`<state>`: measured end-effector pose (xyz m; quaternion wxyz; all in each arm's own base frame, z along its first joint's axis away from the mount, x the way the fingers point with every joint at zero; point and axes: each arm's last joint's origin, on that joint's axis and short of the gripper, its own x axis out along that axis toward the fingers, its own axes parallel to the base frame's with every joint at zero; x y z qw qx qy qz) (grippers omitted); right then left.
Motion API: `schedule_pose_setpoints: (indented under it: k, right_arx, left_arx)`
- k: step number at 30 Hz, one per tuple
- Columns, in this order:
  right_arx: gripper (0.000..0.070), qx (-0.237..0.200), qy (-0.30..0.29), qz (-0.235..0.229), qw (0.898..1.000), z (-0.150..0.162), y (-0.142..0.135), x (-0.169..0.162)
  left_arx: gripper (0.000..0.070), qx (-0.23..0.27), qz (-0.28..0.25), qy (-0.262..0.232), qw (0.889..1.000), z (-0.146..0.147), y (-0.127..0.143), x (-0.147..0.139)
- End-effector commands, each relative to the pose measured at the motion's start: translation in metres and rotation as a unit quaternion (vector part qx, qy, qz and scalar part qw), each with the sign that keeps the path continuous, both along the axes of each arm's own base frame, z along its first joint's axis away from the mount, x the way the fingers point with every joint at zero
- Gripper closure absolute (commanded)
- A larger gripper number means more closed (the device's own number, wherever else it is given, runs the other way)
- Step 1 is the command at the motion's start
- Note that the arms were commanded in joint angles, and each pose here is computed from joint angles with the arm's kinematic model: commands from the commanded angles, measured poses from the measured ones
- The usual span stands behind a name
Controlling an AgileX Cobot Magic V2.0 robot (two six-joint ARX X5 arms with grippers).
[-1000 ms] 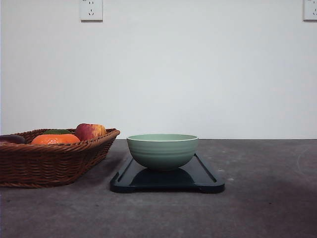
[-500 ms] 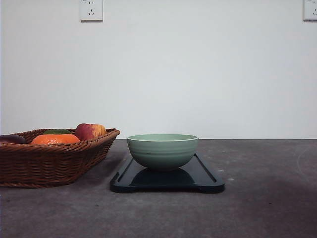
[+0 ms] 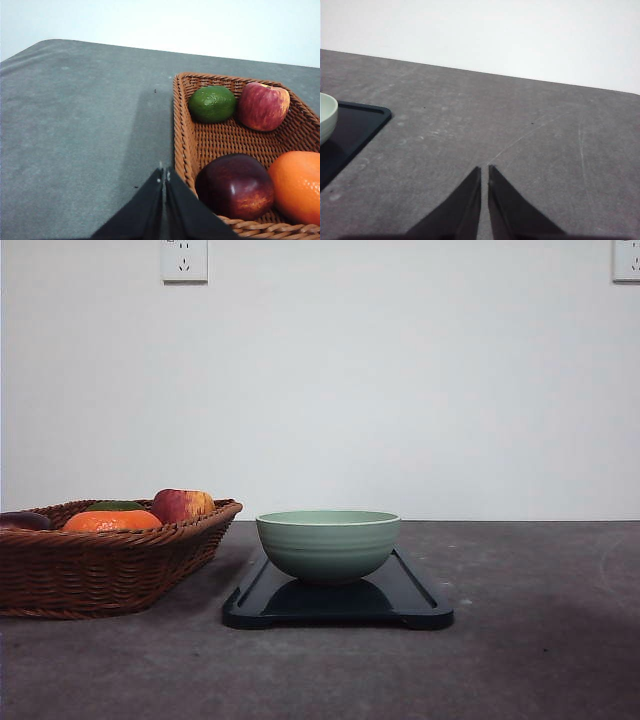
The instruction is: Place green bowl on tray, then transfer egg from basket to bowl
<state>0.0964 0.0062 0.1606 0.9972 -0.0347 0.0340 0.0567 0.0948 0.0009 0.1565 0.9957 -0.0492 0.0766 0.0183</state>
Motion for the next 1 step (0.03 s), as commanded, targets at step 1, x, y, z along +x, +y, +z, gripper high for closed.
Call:
schedule_pose_setpoints:
  k: [1]
  right_arx:
    - [0.0683,0.007,-0.002,0.0,1.0,-0.0004,0.0,0.0004]
  left_arx:
    - [0.07,-0.002,0.002,0.011,1.0,-0.0067,0.0001,0.0008]
